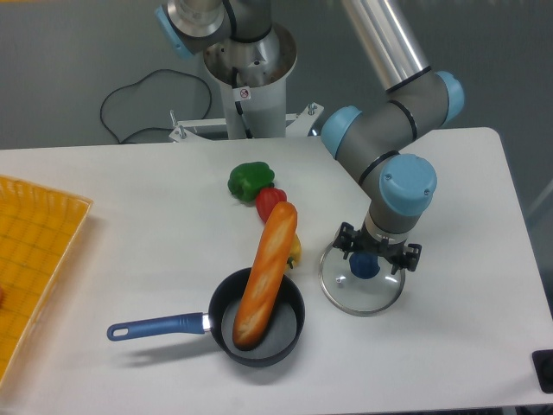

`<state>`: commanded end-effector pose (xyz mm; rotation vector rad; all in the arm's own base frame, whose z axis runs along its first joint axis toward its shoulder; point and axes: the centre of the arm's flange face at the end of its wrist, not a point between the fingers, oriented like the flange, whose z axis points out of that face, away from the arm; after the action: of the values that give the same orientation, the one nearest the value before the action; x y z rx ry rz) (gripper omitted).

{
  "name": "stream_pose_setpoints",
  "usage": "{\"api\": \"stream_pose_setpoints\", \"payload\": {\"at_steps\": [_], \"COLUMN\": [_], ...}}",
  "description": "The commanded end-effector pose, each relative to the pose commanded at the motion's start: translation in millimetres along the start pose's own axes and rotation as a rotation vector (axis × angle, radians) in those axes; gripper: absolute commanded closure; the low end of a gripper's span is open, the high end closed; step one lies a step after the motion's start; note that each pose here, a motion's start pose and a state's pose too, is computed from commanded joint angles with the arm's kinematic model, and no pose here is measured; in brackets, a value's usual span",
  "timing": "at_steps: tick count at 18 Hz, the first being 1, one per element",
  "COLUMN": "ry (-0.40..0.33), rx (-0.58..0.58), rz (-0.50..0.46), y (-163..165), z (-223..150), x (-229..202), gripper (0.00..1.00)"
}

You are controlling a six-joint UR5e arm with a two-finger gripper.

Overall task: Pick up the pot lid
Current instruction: 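Lower the gripper down around the blue knob of the lid, then close the gripper on the blue knob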

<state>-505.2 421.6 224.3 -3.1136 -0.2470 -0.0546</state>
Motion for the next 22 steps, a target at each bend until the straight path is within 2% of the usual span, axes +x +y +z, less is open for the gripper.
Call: {"api": "stream_pose_setpoints", "payload": {"at_steps": [5,9,19,22], "ry": [-0.002,0.002,0.008,0.004], "rx": [0.002,-0.002,-0.008,-0.005], "rz": [0.002,0.001,0.003,0.003], "y": [-1,0,0,0], "z": [3,6,12,11], "x": [0,1,2,2], "gripper": [0.01,0.08,0.09,0.21]}}
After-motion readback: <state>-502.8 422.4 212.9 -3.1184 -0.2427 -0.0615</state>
